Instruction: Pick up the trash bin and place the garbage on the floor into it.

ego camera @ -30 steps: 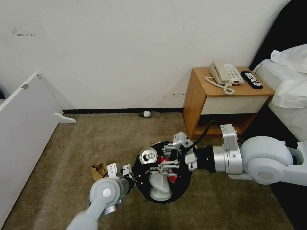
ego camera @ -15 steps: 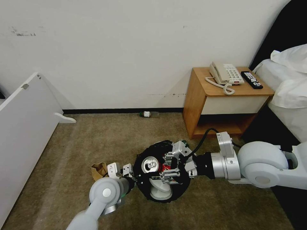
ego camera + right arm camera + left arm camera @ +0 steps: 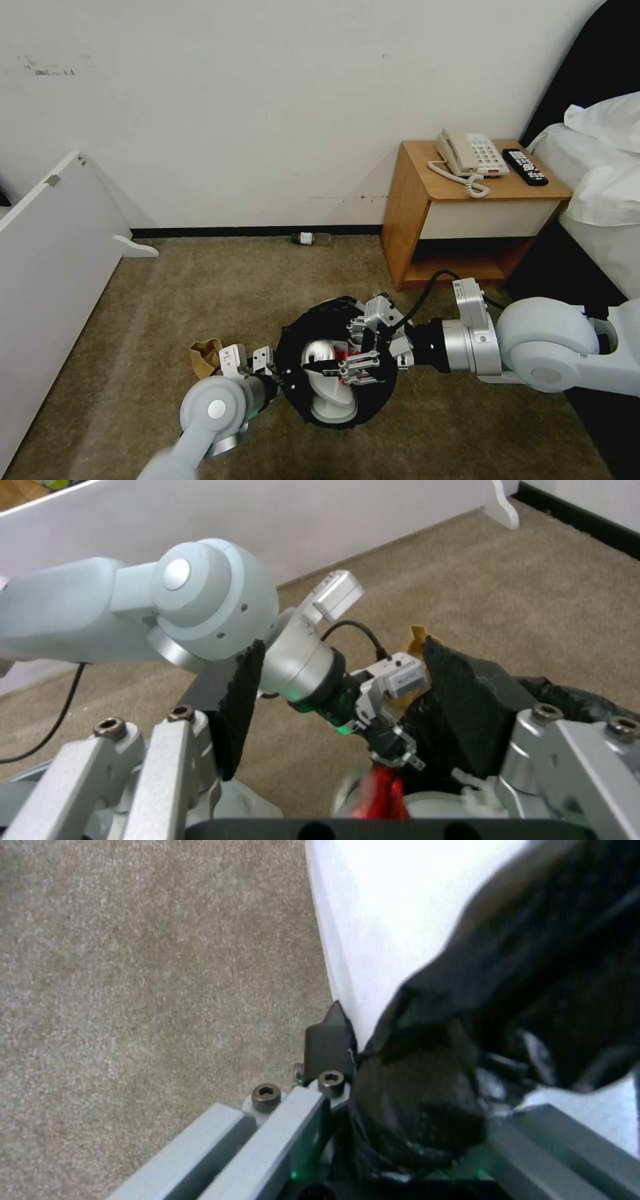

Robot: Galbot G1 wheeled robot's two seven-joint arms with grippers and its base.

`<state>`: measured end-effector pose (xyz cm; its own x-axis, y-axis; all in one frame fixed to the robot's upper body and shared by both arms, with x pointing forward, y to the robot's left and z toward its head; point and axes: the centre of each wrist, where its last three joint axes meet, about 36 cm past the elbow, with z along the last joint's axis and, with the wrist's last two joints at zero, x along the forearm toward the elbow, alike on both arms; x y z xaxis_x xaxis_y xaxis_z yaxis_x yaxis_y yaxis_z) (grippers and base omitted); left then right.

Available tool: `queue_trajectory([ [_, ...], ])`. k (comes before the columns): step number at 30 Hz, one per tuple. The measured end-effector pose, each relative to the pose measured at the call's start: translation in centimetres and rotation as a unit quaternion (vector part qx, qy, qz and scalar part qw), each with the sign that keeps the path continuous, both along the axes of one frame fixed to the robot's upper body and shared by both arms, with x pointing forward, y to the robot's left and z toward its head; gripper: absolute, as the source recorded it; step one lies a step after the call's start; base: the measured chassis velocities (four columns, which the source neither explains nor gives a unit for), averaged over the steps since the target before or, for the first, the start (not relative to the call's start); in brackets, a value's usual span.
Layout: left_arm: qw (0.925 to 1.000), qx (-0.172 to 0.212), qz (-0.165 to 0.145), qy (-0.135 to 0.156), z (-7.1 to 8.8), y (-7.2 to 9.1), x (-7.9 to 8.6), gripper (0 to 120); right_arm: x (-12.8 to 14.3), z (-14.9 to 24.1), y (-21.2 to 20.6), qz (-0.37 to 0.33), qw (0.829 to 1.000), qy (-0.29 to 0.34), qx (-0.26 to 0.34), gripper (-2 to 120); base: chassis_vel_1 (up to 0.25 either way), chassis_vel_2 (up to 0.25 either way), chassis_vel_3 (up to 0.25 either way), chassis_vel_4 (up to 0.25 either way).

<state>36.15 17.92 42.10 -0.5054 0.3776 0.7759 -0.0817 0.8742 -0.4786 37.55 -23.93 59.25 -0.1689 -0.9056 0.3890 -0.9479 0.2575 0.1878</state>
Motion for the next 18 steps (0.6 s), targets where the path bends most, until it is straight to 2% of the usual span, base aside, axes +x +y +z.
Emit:
queue_trajectory([
  [18, 1.0, -0.005, -0.002, 0.002, -0.12, -0.4, -0.22, 0, 0.25, -0.47, -0.71, -0.008, 1.0, -0.005, -0.001, 72, 0.0, 0.0, 0.0, 0.0],
])
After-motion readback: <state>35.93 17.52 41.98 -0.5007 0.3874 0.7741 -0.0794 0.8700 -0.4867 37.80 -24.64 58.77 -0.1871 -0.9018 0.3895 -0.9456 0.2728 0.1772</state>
